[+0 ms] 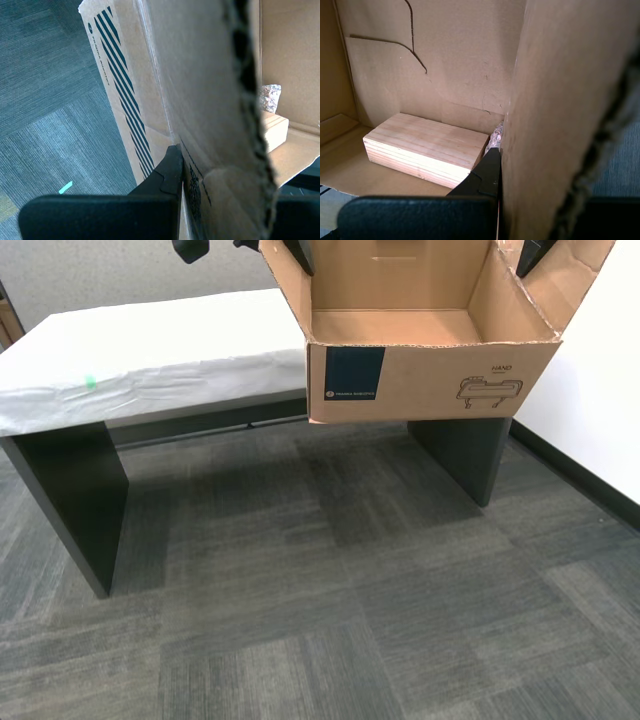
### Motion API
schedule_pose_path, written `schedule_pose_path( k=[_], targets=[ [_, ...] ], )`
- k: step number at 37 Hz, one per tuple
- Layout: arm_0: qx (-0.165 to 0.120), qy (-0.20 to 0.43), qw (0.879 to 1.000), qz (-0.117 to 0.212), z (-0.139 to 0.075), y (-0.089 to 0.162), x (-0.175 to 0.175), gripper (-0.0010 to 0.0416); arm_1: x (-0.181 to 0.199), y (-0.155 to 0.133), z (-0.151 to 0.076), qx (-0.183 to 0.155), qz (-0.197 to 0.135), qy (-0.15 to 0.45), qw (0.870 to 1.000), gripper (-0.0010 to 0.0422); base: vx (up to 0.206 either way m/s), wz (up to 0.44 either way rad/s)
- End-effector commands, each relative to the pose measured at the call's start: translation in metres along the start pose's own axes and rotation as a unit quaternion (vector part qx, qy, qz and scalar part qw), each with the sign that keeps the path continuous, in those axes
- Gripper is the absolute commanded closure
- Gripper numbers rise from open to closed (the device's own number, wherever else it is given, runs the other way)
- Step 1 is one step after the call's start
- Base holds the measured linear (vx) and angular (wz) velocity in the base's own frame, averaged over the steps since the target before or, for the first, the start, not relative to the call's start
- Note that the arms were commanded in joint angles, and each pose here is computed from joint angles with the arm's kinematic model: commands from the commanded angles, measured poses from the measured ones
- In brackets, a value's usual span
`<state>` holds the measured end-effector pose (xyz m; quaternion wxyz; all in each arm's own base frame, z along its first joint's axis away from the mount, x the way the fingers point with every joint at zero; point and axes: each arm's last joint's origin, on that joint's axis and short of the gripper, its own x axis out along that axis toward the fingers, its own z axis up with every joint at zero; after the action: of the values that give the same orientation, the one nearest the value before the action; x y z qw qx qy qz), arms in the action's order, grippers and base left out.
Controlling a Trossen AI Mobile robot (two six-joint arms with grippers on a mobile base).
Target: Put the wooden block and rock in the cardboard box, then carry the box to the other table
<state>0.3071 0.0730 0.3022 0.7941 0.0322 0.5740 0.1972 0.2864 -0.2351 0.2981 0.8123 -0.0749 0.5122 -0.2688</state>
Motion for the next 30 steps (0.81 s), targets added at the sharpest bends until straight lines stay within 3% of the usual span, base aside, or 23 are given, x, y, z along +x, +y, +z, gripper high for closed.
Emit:
schedule_pose_path(
  k=[1,30],
  targets=[
    [-0.003,-0.004,1.0,0.015,0.0008,0.0022,-0.0004,0.0407,-0.0002,-0.0022,0.0002,-0.004,-0.012,0.001,1.0,0.0413,0.148,0.032],
    [-0.003,-0.012,1.0,0.016,0.0026,0.0027,-0.0001,0.0406,0.0,-0.0024,-0.0001,-0.041,0.0,-0.004,0.999,0.0413,0.142,0.018]
  ],
)
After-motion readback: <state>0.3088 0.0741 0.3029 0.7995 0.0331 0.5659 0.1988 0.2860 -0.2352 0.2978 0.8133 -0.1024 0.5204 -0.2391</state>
